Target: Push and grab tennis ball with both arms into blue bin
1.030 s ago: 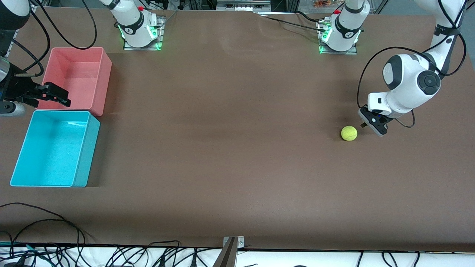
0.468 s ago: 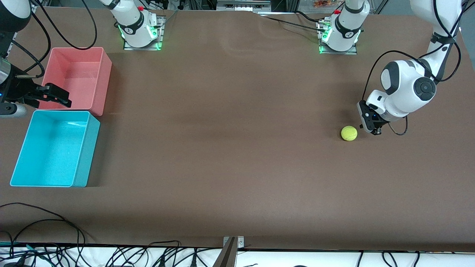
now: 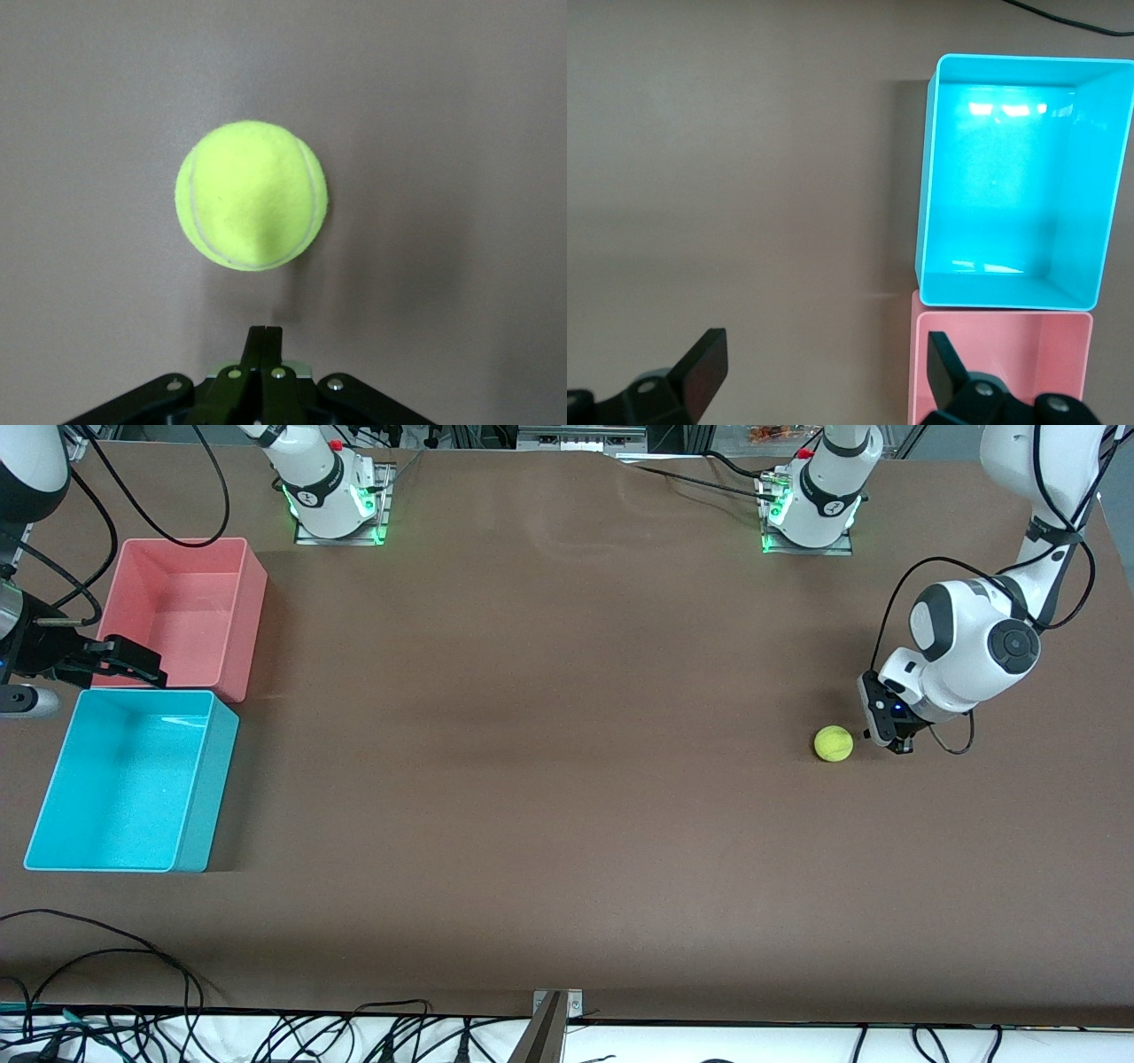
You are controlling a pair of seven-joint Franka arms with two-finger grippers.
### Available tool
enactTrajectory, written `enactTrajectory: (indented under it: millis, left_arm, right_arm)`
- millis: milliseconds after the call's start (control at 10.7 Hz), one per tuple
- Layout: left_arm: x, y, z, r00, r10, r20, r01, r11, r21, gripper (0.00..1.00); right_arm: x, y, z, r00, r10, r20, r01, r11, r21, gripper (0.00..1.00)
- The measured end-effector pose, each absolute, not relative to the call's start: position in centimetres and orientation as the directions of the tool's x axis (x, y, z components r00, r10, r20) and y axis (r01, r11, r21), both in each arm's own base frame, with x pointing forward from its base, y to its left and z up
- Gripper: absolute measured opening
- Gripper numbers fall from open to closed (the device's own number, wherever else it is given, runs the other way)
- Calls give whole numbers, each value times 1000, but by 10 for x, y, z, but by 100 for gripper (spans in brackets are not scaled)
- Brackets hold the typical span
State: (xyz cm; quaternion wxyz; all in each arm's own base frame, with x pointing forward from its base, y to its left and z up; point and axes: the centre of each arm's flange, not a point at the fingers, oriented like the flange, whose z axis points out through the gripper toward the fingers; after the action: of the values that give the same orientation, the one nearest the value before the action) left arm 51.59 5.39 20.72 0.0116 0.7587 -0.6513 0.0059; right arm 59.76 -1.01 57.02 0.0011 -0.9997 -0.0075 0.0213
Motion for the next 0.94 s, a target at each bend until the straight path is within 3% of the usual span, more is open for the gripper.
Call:
enactTrajectory:
  millis: [936]
  left_arm:
    - [532, 38, 187, 112, -993, 27, -994, -112, -9, 1]
  right_arm:
    - [600, -6, 573, 999, 33, -19, 33, -999, -15, 100]
